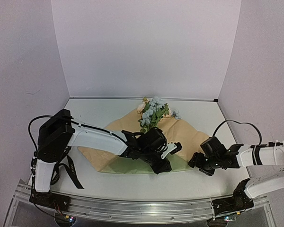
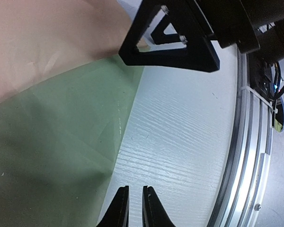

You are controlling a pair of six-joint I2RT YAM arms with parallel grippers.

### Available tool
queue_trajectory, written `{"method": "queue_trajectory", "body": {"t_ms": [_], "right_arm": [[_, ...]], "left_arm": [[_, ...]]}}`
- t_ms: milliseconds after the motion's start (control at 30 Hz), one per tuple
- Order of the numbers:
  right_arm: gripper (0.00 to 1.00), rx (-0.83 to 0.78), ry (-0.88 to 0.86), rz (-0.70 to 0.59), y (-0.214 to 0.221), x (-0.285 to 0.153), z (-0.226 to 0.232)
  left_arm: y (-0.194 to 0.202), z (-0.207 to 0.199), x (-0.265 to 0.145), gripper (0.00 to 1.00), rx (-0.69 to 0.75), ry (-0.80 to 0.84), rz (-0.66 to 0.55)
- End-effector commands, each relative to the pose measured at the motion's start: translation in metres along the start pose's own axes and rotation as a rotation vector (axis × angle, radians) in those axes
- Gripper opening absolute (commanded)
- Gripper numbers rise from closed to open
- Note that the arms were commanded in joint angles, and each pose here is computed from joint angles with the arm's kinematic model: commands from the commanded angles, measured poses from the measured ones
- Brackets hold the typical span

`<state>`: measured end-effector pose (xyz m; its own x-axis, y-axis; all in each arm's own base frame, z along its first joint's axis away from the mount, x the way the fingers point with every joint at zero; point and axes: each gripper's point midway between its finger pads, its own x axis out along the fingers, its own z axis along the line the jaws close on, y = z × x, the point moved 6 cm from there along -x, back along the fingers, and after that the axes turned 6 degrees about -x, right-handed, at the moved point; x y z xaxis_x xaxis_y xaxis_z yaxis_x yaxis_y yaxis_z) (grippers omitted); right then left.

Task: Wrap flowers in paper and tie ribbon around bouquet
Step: Fold the one-fourth-folded wrapping paper at the center of the board.

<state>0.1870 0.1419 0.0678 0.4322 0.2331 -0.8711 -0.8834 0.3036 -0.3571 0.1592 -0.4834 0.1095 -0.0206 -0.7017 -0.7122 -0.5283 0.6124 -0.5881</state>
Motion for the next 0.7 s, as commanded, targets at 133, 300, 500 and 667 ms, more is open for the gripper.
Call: {"method": "queue_trajectory", "body": {"t_ms": [133,300,500,667], "right_arm": [[0.72,0.029,0.032,0.119,0.025,0.007,-0.024],[0.66,0.010,0.012,0.172,0.029,0.008,-0.021],[0.63,0.018,0.008,0.215,0.034,0.010,-0.020],[0.63,0.039,0.006,0.214,0.033,0.010,-0.019]], "left_arm": [[-0.013,-0.014,0.016,0.09,0.167,0.070,-0.015],[-0.014,0.000,0.030,0.05,0.213,-0.032,-0.024],[-0.009,0.010,0.042,0.02,0.240,-0.103,-0.022],[-0.003,0.014,0.047,0.01,0.238,-0.119,-0.008]]}}
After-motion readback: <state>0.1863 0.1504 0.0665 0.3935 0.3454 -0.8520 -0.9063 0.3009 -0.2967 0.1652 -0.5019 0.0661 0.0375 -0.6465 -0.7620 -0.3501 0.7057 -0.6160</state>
